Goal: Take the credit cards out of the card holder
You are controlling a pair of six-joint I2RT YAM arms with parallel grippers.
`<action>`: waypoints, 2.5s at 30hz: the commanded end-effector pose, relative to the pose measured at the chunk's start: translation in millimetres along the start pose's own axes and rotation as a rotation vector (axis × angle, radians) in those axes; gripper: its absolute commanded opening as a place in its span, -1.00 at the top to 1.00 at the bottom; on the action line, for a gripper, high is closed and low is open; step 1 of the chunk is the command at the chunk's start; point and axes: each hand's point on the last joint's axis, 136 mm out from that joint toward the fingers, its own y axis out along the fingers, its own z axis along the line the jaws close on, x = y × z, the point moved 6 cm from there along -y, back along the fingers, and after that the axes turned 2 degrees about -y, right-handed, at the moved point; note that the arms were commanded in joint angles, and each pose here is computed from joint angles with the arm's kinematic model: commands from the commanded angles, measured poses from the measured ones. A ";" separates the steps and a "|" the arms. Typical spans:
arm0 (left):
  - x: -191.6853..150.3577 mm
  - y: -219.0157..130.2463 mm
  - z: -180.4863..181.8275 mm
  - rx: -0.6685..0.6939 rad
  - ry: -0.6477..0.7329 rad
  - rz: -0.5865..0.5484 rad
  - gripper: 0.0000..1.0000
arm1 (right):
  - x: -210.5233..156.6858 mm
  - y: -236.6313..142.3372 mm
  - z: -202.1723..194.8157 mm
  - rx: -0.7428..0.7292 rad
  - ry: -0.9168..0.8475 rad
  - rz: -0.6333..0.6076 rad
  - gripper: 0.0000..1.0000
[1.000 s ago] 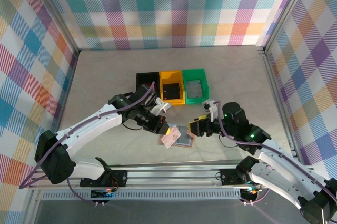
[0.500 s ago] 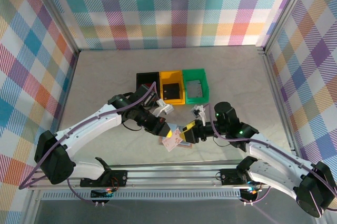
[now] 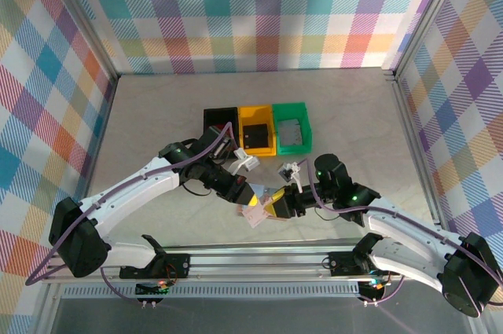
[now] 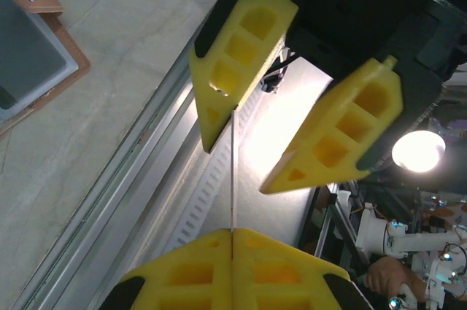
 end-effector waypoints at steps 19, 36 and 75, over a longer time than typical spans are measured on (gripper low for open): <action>-3.1 -21.6 -13.3 0.068 0.110 -0.117 -0.28 | 5.7 -11.3 -2.5 -0.155 -0.043 -0.067 1.00; -16.7 -121.5 34.9 0.804 0.044 -0.817 -0.99 | 89.1 -98.5 -78.7 -0.854 0.372 -0.279 1.00; -20.1 -133.3 43.7 0.919 0.002 -0.862 -0.99 | 141.0 -60.0 -267.9 -0.962 0.634 -0.060 1.00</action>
